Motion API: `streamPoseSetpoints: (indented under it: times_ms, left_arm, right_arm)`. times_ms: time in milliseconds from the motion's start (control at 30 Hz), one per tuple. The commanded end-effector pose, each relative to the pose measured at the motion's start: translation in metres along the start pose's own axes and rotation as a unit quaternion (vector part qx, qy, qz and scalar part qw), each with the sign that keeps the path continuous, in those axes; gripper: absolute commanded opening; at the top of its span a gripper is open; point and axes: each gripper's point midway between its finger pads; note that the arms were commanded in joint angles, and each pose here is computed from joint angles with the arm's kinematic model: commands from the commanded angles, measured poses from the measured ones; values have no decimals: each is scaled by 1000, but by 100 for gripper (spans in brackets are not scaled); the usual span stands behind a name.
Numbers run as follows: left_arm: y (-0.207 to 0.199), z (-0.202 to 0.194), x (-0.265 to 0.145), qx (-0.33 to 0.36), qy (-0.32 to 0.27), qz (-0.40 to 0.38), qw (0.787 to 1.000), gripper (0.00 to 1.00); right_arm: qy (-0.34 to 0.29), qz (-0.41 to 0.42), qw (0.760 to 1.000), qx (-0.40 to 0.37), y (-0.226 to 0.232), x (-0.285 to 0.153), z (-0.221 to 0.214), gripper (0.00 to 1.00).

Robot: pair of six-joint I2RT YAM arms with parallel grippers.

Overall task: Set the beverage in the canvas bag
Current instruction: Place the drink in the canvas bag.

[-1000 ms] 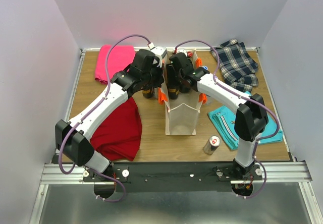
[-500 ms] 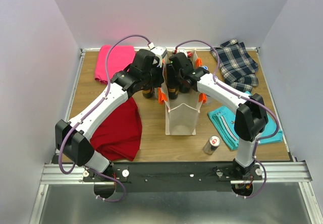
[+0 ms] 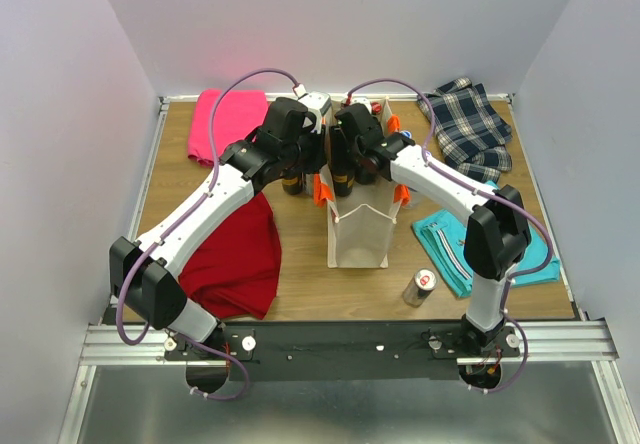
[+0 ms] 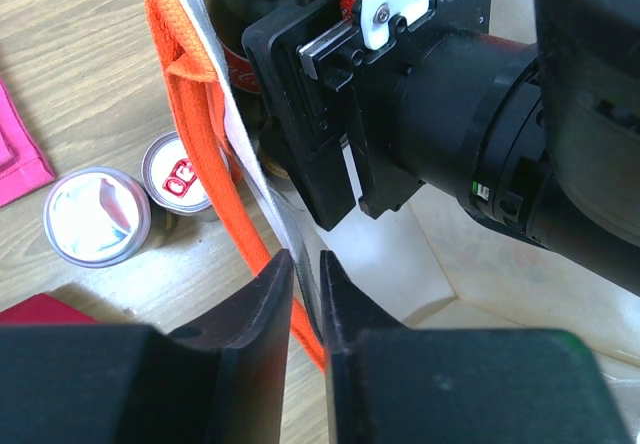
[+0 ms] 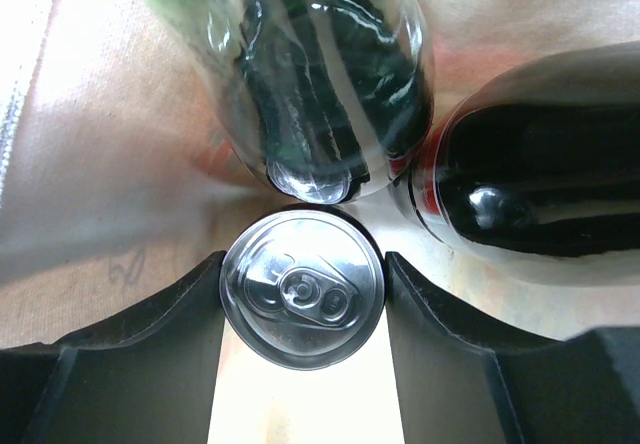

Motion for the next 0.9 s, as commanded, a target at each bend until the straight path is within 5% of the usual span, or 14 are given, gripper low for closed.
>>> streamPoseSetpoints:
  times_ms: [0, 867]
  left_arm:
    - [-9, 8, -5, 8, -10, -16, 1000, 27]
    - [-10, 13, -10, 9, -20, -18, 1000, 38]
  right_arm:
    - [-55, -12, 998, 26, -9, -13, 40, 56]
    - [-99, -2, 995, 30, -11, -39, 70, 74]
Point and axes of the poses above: each gripper's point midway between its finger pads, its own x axis out along the fingers, its own y axis along the line the jaws close on, z = x × y, and after that the axes turned 9 degrees about -x, right-handed
